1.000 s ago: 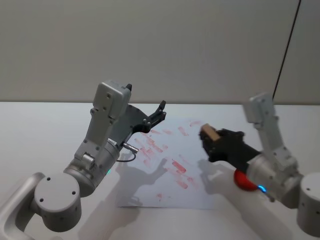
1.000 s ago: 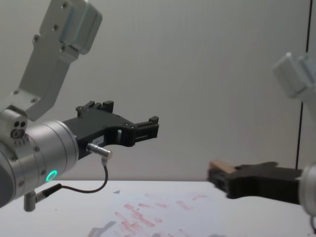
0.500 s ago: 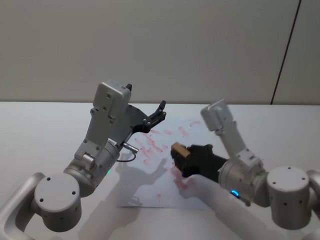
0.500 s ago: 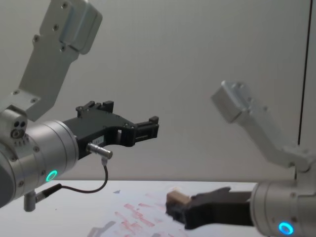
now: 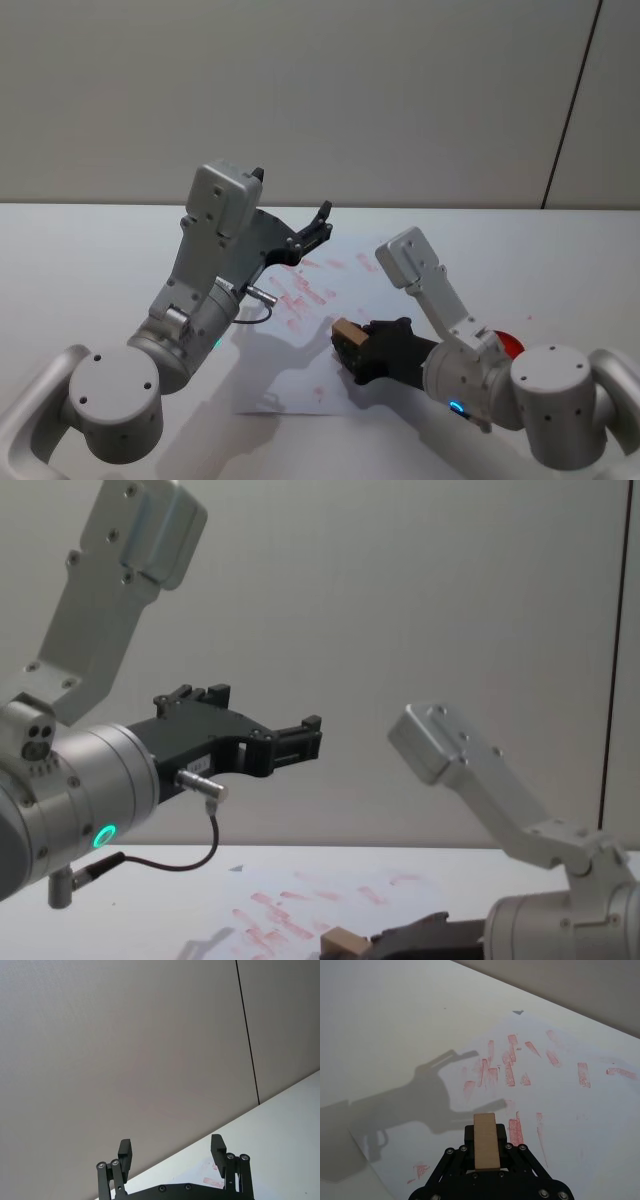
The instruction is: Use the one hand to pick up the stamp and affix it onto the A4 paper.
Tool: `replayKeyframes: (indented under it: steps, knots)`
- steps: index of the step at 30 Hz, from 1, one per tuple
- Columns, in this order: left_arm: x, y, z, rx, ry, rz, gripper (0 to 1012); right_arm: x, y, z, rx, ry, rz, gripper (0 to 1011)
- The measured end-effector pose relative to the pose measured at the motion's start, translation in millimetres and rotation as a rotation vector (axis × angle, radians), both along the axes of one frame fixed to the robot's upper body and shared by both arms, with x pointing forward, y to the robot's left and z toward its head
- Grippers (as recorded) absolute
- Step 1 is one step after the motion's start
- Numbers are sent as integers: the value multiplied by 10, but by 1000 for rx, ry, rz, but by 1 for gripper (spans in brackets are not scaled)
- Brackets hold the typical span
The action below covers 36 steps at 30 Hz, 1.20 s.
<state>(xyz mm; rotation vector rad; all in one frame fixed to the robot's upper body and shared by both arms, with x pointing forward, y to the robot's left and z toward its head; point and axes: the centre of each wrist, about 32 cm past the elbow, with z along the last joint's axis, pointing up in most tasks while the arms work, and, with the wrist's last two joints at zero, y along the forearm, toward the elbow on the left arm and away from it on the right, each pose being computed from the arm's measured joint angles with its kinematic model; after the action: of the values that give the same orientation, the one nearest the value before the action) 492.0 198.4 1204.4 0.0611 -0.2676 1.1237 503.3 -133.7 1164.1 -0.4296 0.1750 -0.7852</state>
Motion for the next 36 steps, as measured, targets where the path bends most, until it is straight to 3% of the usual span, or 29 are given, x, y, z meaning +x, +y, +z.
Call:
replayKeyframes:
  steps: [25, 33, 36]
  knots:
    - [0, 0, 0, 0, 0, 0, 1003, -26, 40, -149, -34, 27, -1, 220]
    - [0, 0, 0, 0, 0, 0, 1003, -26, 53, -171, -18, 6, -10, 220]
    - [0, 0, 0, 0, 0, 0, 1003, -7, 65, -127, 7, -22, -18, 220]
